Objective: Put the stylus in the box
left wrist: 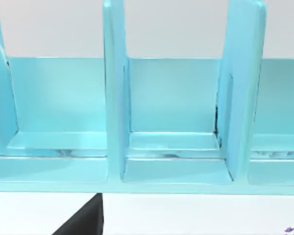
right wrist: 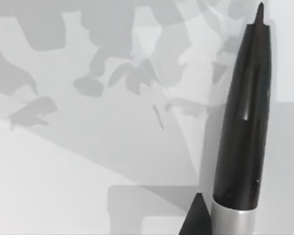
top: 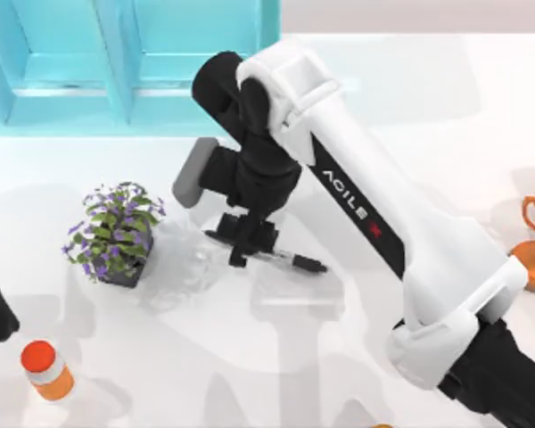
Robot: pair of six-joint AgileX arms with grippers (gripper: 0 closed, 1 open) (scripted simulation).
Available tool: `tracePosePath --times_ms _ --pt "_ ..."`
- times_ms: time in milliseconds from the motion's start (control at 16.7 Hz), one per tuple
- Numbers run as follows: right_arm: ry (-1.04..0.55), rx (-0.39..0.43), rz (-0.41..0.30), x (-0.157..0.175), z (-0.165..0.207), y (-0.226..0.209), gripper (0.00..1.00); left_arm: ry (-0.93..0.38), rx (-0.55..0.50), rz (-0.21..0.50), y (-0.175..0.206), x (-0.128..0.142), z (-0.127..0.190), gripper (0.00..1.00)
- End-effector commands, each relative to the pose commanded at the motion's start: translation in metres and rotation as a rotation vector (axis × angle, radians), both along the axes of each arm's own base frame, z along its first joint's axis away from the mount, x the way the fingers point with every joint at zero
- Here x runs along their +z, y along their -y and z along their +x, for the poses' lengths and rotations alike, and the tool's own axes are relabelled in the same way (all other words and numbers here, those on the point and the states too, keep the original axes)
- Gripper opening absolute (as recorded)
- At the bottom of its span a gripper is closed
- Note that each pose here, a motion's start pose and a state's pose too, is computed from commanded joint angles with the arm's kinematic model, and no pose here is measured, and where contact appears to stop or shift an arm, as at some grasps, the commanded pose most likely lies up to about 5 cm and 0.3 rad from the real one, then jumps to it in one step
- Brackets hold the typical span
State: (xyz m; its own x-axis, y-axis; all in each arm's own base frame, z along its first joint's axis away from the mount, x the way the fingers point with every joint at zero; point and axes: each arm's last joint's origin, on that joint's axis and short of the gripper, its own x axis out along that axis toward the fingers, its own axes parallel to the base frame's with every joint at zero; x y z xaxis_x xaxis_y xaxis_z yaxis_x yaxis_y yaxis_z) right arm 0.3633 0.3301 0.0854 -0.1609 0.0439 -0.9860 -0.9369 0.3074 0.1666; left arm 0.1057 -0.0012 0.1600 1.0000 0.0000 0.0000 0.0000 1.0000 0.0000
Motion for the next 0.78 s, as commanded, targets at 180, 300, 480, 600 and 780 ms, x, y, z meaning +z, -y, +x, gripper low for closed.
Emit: tracePosePath --times_ms 180,300,480,600,780 --pt "0.0 0.0 0.0 0.0 0.0 0.0 0.0 0.0 0.0 0.0 0.0 0.0 0.0 1.0" --pt "0.0 0.0 0.0 0.0 0.0 0.0 0.0 0.0 0.0 0.0 0.0 0.0 0.0 1.0" --pt "0.0 0.0 0.0 0.0 0.0 0.0 0.0 0.0 0.0 0.0 0.0 0.0 0.0 1.0" --pt "0.0 0.0 0.0 0.0 0.0 0.0 0.0 0.0 0.0 0.0 0.0 0.0 0.0 1.0" --pt "0.182 0.001 0.091 0.032 0.023 -0.001 0.0 0.0 0.0 0.0 0.0 0.0 0.0 1.0"
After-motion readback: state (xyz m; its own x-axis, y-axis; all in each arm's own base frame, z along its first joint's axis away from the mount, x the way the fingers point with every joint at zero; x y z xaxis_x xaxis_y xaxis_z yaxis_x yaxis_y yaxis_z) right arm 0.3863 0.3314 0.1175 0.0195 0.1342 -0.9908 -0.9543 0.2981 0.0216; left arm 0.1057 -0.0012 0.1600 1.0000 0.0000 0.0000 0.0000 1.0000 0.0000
